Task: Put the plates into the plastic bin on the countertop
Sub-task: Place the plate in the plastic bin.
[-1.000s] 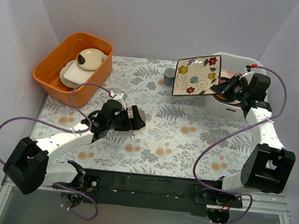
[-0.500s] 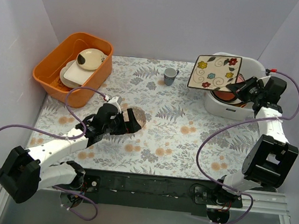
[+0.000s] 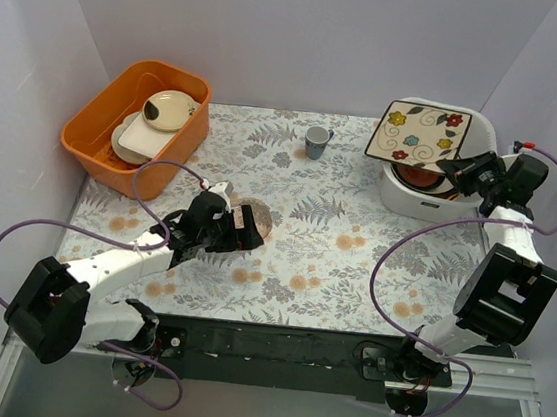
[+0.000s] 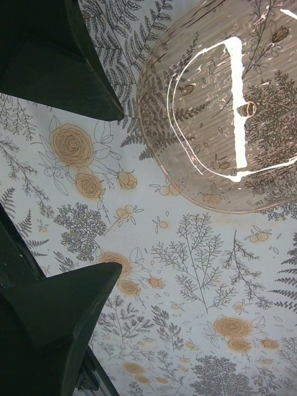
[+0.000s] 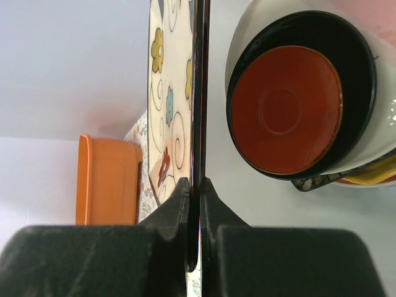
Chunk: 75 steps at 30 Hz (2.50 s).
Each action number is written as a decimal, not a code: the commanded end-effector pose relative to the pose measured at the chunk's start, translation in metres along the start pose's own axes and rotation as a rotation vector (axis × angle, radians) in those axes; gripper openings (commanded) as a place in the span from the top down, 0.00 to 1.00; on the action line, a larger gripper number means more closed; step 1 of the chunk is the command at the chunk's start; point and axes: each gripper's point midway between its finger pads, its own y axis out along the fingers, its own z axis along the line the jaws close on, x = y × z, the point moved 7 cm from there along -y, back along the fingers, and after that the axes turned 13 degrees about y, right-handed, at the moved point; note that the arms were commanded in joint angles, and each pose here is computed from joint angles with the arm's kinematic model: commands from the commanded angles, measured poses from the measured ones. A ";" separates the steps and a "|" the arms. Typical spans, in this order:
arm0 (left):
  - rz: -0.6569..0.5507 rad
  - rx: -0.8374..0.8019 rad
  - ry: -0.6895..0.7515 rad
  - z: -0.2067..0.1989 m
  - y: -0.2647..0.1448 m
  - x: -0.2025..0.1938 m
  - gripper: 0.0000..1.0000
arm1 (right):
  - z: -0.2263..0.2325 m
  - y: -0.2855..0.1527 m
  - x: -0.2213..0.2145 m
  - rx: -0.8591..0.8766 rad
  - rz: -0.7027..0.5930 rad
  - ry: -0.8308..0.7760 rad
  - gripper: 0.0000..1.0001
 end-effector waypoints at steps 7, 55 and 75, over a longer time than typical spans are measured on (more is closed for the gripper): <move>-0.026 -0.056 0.054 -0.013 0.012 0.021 0.02 | 0.033 -0.029 0.034 0.197 -0.138 -0.116 0.99; -0.024 -0.072 0.030 -0.014 0.008 0.018 0.02 | -0.034 -0.017 0.021 -0.048 -0.144 -0.076 0.33; -0.030 -0.056 0.015 -0.011 0.004 0.015 0.02 | 0.020 -0.083 -0.014 -0.133 -0.287 -0.322 0.07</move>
